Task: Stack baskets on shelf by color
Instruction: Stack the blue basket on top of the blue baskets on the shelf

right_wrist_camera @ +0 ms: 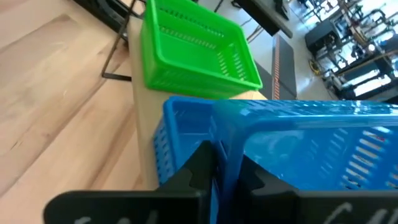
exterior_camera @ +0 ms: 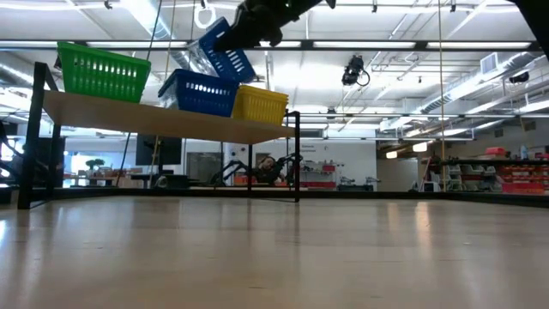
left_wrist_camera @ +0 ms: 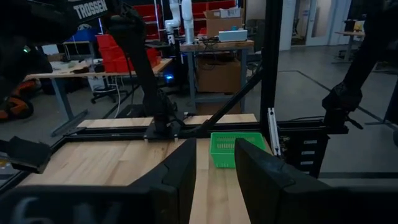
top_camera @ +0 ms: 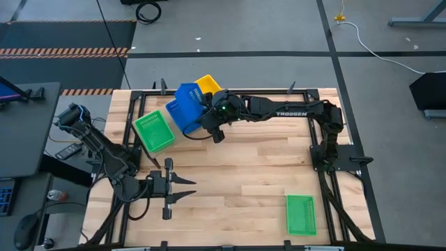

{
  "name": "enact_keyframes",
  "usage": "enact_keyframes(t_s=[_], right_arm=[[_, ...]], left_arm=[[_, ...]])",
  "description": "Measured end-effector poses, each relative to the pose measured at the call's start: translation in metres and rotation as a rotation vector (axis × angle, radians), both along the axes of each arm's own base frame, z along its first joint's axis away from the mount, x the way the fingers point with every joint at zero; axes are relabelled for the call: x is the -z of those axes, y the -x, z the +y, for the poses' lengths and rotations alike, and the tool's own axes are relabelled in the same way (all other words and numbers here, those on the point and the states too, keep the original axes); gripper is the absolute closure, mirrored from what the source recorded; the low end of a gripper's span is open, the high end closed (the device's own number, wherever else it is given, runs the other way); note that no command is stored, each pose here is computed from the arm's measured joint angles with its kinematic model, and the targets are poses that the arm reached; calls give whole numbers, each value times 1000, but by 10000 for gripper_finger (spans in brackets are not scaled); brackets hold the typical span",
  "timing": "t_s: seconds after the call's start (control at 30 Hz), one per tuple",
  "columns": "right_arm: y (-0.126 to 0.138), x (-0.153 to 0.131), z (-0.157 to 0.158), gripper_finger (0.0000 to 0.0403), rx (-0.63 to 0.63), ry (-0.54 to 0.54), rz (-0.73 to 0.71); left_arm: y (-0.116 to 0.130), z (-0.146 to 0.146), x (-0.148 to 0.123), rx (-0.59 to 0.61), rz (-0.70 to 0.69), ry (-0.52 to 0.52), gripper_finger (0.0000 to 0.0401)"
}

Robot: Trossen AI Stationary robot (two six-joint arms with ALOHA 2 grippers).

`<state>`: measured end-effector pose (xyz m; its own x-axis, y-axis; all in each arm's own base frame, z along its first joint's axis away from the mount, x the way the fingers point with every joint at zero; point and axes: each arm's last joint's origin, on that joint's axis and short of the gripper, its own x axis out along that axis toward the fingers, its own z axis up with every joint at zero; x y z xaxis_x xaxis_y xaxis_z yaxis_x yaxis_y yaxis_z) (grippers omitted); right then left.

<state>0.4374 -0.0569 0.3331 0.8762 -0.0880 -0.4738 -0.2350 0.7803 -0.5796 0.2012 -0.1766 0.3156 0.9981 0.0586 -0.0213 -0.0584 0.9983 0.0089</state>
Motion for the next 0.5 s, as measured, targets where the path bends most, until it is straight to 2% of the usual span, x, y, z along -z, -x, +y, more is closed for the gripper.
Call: enact_keyframes(t_s=[0.2, 0.5], right_arm=[[1, 0, -4, 359, 16, -14, 0], [0, -1, -4, 283, 21, -22, -11]], left_arm=[[0, 0, 0, 0, 0, -1, 285], [0, 0, 0, 0, 0, -2, 285]])
